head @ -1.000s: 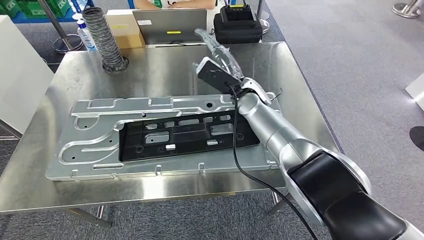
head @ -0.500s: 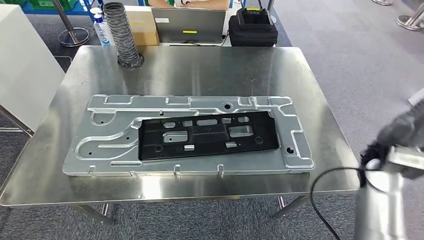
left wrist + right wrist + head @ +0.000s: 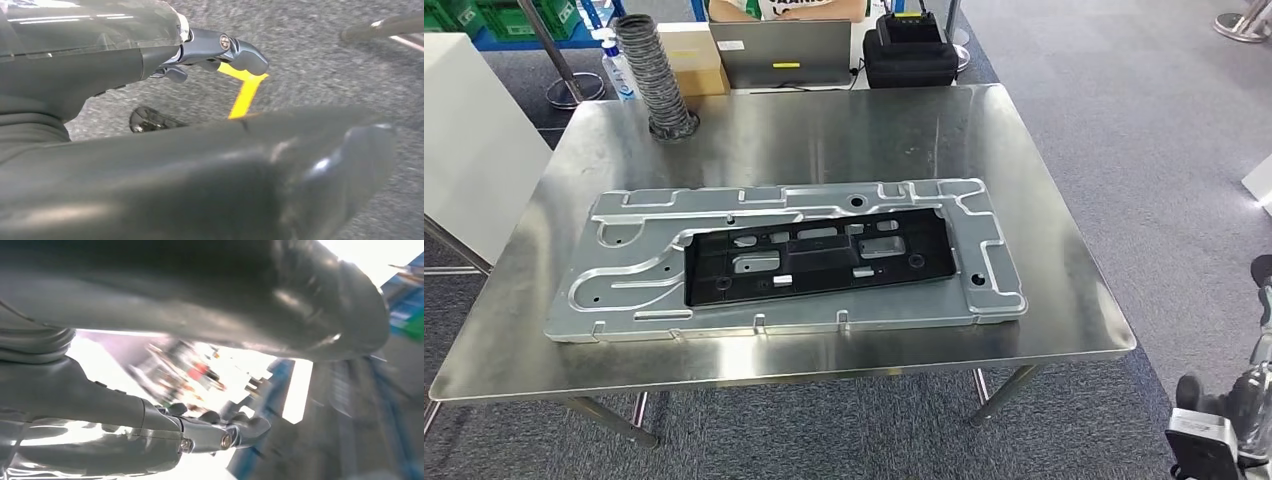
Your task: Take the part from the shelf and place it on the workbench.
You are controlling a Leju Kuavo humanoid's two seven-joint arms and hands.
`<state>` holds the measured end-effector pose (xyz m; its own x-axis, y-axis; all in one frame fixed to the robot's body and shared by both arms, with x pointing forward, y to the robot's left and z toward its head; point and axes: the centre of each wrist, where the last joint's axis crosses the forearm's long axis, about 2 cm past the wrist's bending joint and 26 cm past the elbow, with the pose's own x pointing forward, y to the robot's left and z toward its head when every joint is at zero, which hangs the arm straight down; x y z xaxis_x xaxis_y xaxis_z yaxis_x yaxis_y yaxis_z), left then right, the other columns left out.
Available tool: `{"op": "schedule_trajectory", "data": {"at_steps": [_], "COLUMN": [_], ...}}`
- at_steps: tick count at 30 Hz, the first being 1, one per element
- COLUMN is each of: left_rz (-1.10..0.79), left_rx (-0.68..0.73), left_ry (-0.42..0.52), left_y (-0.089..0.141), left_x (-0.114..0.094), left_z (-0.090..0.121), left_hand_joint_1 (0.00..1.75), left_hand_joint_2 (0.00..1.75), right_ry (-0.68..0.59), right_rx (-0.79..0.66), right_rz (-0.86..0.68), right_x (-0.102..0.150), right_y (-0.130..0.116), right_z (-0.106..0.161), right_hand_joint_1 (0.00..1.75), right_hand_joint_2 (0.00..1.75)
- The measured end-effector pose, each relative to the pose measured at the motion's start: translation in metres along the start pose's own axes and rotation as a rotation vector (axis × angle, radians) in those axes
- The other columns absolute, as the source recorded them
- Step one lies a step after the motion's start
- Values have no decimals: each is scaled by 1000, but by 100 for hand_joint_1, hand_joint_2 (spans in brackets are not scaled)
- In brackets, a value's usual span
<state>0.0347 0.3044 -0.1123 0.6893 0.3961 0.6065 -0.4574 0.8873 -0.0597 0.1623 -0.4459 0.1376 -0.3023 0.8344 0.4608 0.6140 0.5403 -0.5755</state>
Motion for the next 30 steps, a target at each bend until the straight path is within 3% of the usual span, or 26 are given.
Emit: {"op": "schedule_trajectory", "data": {"at_steps": [11,16,21,25,30], "left_rz": [-37,-44,-60,-72,-125], "left_rx": [-40,-32,-32,-27,-48], "left_ry": [12,30,46,49,73], "left_y": [-11,-15,-13,-11,-6], "left_x": [-4,-8,-11,-10,-10], "left_z": [2,5,7,6,6], "left_hand_joint_1": [0,0,0,0,0], "left_hand_joint_2": [0,0,0,0,0], "right_ry": [481,729,975,1182,1552], "right_rx": [233,314,468,660,956], "right_rz": [17,60,50,4,-96], "right_x": [-39,-48,-30,-8,25], "right_y": [6,32,77,106,133], "right_z": [118,181,233,252,268], "right_hand_joint_1": [0,0,0,0,0], "right_hand_joint_2": [0,0,0,0,0]}}
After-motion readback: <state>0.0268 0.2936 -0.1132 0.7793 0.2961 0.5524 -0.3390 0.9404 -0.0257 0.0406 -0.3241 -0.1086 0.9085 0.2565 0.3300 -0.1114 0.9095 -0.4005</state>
